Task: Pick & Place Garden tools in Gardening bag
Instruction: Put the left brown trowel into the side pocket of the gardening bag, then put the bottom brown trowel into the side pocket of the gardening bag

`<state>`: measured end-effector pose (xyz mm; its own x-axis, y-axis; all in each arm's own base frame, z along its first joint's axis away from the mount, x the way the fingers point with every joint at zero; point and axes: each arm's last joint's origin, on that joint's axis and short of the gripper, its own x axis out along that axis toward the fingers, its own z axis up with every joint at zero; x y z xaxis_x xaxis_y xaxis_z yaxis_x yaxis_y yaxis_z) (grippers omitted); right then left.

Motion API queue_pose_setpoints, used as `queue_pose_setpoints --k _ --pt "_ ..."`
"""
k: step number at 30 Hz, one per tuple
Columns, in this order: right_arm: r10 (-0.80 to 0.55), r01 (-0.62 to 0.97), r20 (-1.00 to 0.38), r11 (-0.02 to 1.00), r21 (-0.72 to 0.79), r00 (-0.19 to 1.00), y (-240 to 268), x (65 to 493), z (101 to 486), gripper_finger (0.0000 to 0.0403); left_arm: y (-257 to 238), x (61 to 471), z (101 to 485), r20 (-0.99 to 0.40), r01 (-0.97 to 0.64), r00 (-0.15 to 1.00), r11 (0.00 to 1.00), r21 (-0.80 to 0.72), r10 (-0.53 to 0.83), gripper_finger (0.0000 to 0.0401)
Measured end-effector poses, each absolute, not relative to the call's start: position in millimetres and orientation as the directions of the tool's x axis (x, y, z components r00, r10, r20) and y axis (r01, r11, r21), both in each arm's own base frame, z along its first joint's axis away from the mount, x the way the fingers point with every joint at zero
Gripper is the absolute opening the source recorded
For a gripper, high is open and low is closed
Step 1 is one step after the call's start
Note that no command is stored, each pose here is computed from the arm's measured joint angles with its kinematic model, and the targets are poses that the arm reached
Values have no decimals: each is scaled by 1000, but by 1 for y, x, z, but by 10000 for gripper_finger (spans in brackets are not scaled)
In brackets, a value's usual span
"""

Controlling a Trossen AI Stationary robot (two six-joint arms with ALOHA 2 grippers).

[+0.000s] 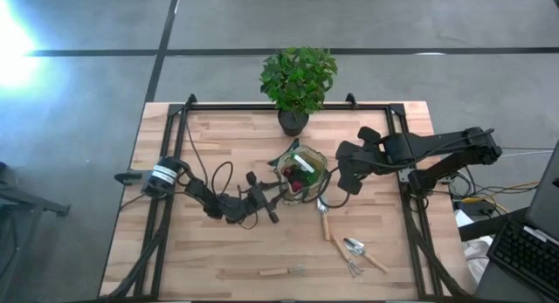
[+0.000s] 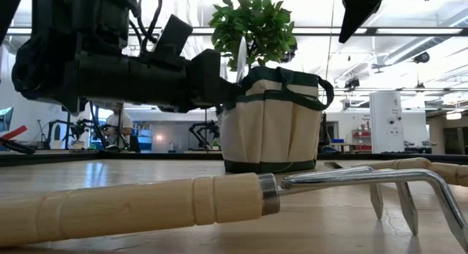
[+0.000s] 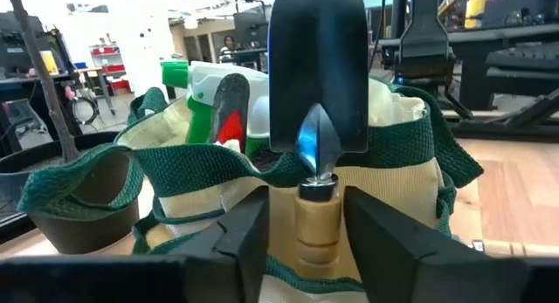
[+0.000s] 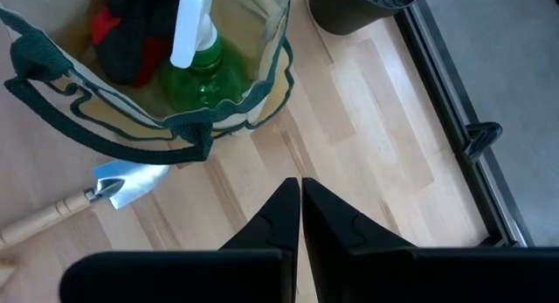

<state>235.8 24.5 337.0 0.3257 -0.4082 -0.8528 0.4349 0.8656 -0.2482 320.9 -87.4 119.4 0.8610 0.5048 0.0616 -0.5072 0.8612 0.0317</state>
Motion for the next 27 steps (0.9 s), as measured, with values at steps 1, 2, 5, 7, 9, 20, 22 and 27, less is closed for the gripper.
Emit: queue_pose_setpoints --k 1,2,5,7,9,20,22,27 --pt "-408 435 -853 866 -248 326 24 236 337 8 -87 320 120 56 -507 862 861 39 505 162" --pt "-408 435 -853 866 -248 326 24 236 337 8 -87 320 121 49 -507 862 861 47 505 171" --pt "-408 435 -853 866 -248 326 24 236 337 8 -87 318 125 29 -505 863 860 69 505 200" --pt "-408 435 -853 866 -248 326 24 236 337 8 -86 318 128 17 -505 863 859 82 506 220" --pt "-408 435 -853 866 -248 326 24 236 337 8 -86 317 130 2 -504 862 858 100 506 237" --pt "-408 435 -853 866 -248 325 24 236 337 8 -82 304 149 -186 -437 846 851 291 499 272" --pt "-408 435 -853 866 -248 325 24 236 337 8 -81 300 155 -214 -429 838 848 310 502 273" --pt "-408 435 -853 866 -248 326 24 236 337 8 -76 288 171 -255 -427 816 838 341 519 273"
